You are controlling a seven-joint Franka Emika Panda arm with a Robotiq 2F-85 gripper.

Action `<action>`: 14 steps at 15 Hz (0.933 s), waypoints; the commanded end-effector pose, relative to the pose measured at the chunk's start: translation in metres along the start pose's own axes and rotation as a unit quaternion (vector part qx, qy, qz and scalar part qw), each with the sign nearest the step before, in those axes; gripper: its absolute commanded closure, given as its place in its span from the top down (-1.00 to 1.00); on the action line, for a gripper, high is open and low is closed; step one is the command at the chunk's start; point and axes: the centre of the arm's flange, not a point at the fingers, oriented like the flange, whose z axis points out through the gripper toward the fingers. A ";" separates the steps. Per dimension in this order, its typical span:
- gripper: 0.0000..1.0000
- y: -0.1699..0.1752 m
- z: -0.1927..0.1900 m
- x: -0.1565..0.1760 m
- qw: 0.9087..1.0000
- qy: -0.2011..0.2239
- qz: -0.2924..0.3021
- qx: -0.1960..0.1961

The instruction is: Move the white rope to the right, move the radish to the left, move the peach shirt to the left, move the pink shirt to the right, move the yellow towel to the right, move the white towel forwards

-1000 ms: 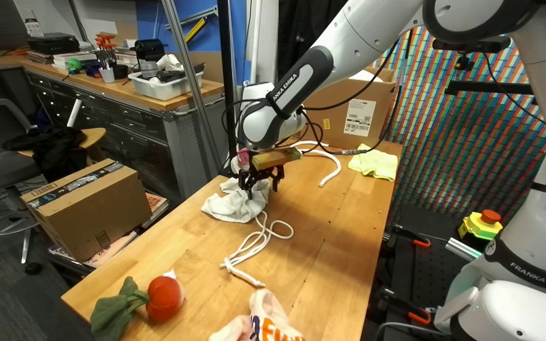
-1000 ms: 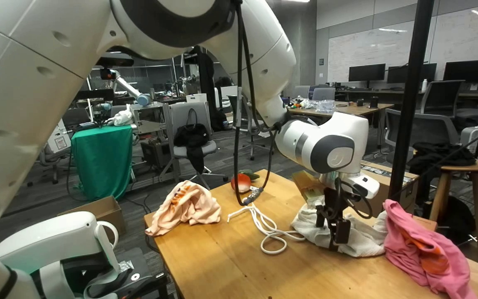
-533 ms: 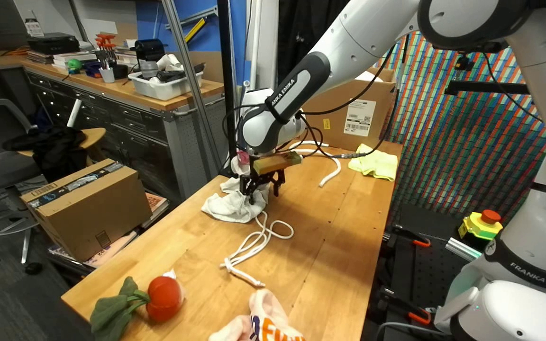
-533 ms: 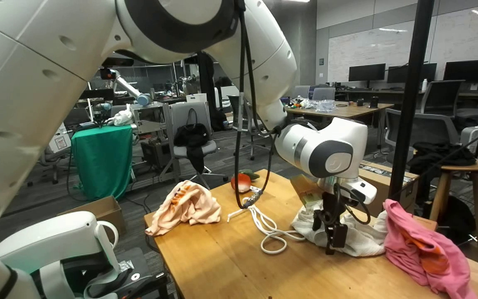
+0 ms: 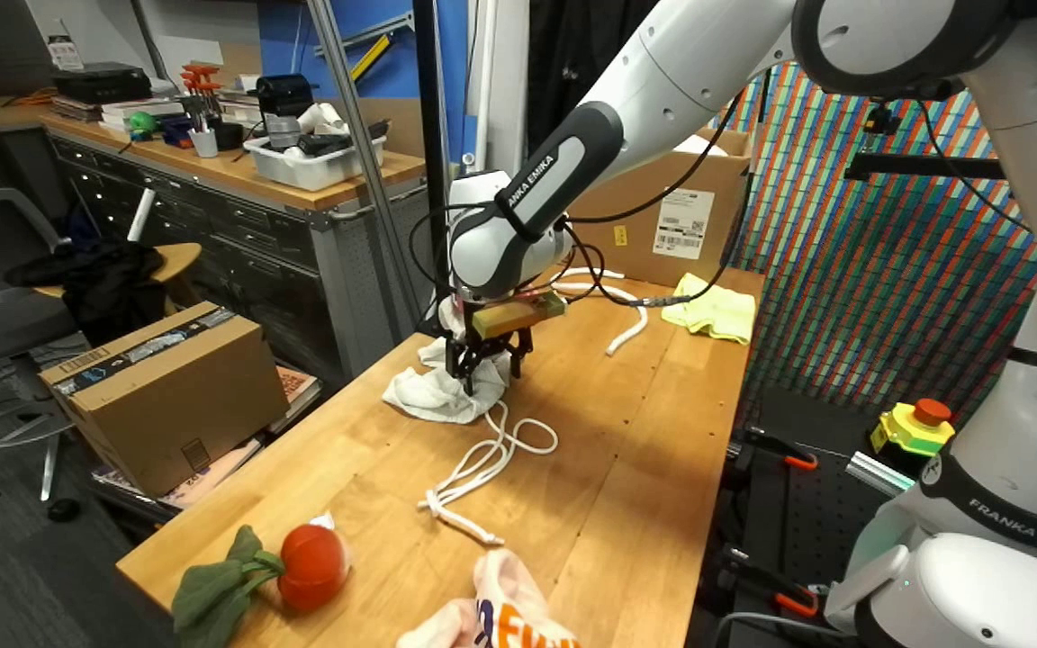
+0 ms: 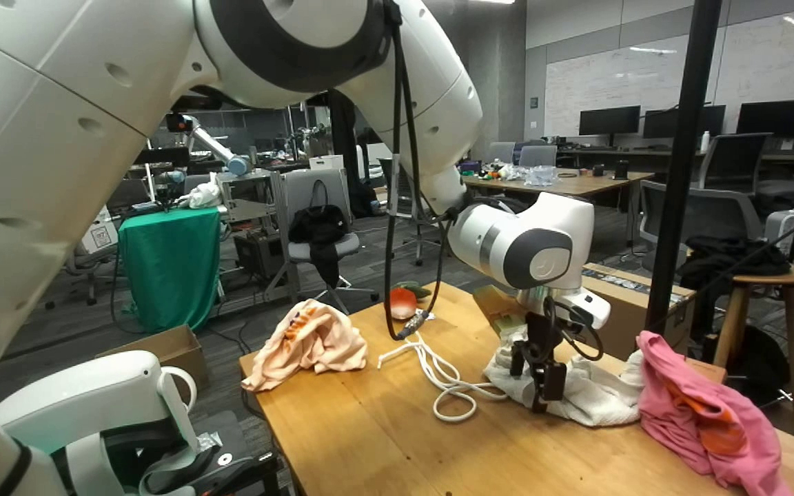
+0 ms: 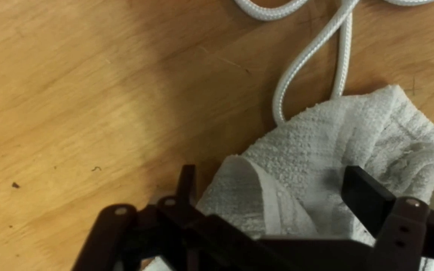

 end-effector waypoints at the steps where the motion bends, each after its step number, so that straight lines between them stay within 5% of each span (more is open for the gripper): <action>1: 0.79 0.002 0.003 0.018 1.000 0.000 -0.003 -0.010; 2: 0.46 0.006 0.005 0.021 1.000 0.000 0.001 -0.012; 8: -0.34 0.022 -0.002 0.036 1.000 0.005 0.018 -0.018; 9: -0.34 0.022 -0.006 0.036 1.000 0.006 0.018 -0.019; 11: -0.79 0.019 -0.018 0.033 0.999 0.017 0.014 -0.027; 14: -0.90 0.013 -0.036 0.022 0.999 0.033 -0.007 -0.035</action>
